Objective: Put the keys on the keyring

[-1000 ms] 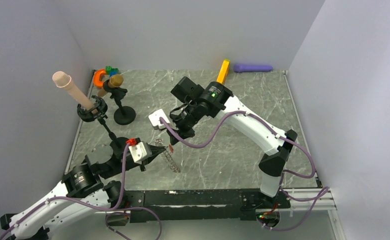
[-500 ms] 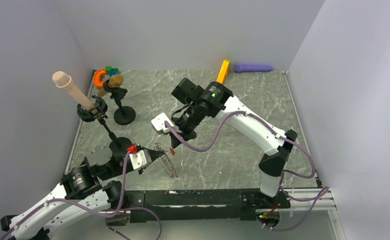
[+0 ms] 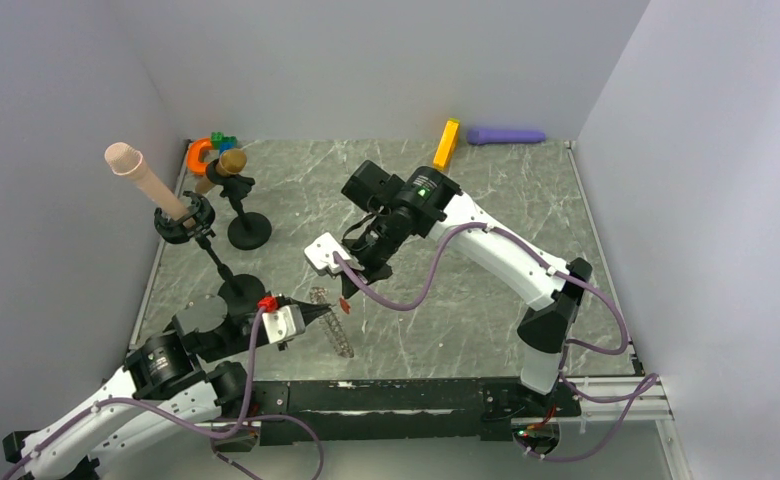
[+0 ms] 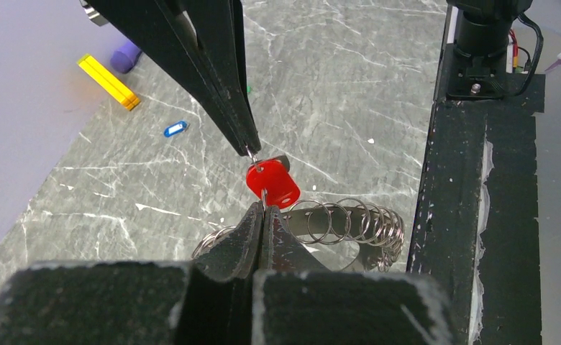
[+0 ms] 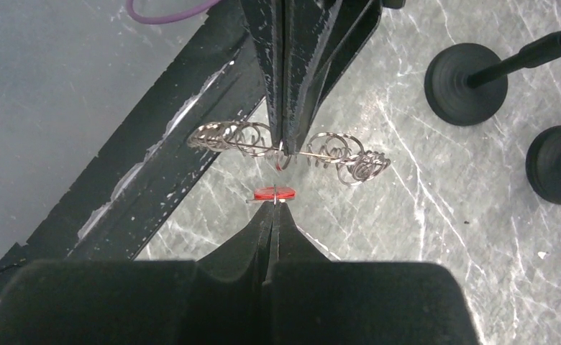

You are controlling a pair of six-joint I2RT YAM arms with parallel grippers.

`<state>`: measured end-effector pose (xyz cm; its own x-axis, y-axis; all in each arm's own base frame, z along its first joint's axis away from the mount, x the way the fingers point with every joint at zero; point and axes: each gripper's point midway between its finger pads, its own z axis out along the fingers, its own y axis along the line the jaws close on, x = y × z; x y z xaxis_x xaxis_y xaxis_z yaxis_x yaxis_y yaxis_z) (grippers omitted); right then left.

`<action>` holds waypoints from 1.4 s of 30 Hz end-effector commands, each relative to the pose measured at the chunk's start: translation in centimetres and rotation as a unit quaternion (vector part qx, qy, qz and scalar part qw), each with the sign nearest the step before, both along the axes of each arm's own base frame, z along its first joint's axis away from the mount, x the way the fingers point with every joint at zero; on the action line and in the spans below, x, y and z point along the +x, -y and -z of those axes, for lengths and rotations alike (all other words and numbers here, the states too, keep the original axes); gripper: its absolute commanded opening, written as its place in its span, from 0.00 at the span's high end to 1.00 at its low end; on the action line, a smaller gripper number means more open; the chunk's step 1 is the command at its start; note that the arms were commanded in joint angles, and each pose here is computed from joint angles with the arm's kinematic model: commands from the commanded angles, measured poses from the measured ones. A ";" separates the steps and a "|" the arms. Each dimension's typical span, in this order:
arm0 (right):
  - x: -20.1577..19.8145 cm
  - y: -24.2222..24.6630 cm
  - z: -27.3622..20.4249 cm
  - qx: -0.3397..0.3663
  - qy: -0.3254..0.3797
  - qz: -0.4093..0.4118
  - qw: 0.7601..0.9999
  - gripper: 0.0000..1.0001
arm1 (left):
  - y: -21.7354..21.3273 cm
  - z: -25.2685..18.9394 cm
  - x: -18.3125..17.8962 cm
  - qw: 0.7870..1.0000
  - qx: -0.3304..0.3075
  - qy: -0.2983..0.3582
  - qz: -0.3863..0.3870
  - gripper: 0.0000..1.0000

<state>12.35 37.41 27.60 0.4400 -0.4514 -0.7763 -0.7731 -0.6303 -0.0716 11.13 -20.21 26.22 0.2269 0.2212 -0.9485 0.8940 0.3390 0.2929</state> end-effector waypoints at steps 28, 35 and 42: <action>1.0 -1.6 -1.1 0.026 0.021 0.027 0.999 1.00 | -0.5 -2.9 1.3 0.998 -0.051 0.022 -0.042 1.00; 0.8 -1.6 -1.1 0.026 0.015 0.025 0.999 1.00 | -0.6 -3.0 1.5 0.997 -0.053 0.022 -0.051 1.00; 0.9 -1.9 -1.1 0.027 0.014 0.030 0.999 1.00 | -0.6 -3.1 1.6 0.997 -0.058 0.020 -0.052 1.00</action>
<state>13.46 38.49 27.50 0.4289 -0.4771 -0.7671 -0.8108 -0.5778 -0.0940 12.32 -19.43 26.81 0.2129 0.2091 -0.9545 0.8587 0.4260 0.2848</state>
